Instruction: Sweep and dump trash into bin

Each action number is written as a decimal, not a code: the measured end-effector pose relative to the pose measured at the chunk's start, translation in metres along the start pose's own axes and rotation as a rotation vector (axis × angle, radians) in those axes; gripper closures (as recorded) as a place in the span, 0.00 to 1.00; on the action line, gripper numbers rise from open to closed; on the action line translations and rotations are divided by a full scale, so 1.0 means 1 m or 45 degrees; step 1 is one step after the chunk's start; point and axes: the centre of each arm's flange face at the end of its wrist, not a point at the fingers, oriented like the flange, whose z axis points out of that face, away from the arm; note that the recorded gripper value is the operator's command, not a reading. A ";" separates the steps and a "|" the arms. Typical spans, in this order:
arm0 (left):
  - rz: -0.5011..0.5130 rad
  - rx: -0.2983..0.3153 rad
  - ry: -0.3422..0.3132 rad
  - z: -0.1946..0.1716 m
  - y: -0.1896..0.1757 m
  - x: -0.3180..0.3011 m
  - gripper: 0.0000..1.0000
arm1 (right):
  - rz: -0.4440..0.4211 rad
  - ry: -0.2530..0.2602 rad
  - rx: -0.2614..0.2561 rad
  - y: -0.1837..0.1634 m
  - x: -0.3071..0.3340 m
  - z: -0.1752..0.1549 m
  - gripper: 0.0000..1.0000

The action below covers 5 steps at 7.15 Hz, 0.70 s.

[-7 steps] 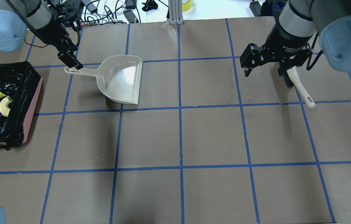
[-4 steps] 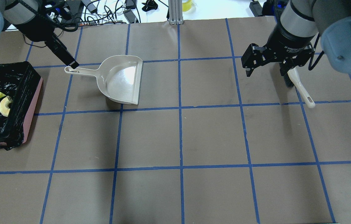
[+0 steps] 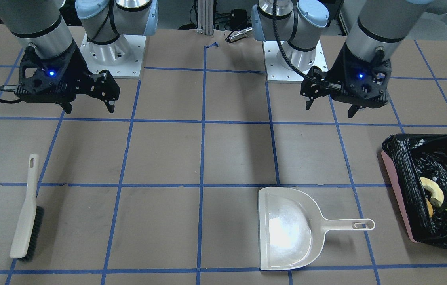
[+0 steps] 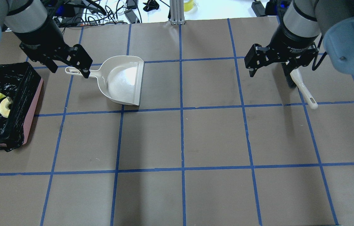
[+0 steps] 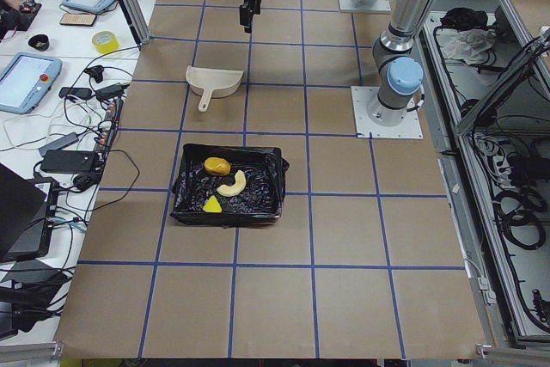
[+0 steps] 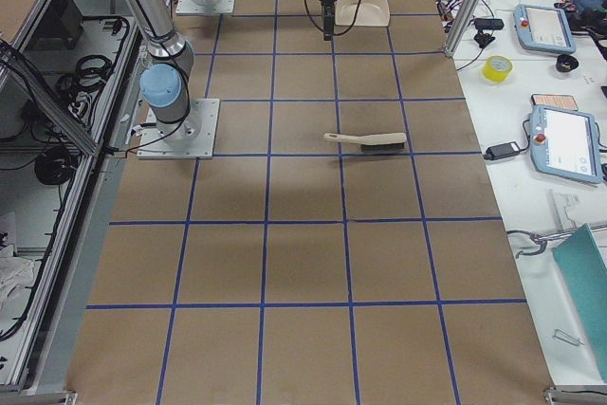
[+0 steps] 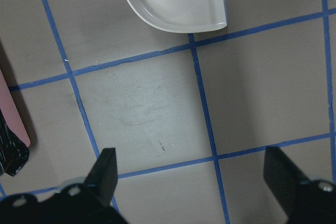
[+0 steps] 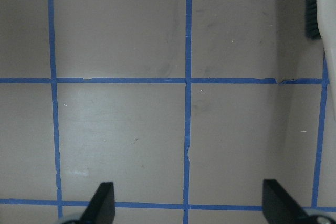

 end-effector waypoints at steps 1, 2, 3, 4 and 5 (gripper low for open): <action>-0.050 0.003 -0.025 0.000 0.004 0.016 0.00 | -0.001 0.001 0.002 0.000 0.000 0.000 0.00; -0.081 0.010 -0.033 -0.001 0.006 0.023 0.00 | -0.002 0.001 0.003 0.000 0.000 0.000 0.00; -0.095 0.011 -0.035 -0.001 0.008 0.025 0.00 | -0.003 0.001 0.005 0.000 0.000 -0.001 0.00; -0.100 0.006 -0.038 0.002 0.008 0.026 0.00 | -0.005 -0.001 0.007 -0.001 0.000 0.000 0.00; -0.103 -0.002 -0.040 0.005 0.009 0.026 0.00 | -0.010 -0.001 0.007 -0.002 0.000 0.000 0.00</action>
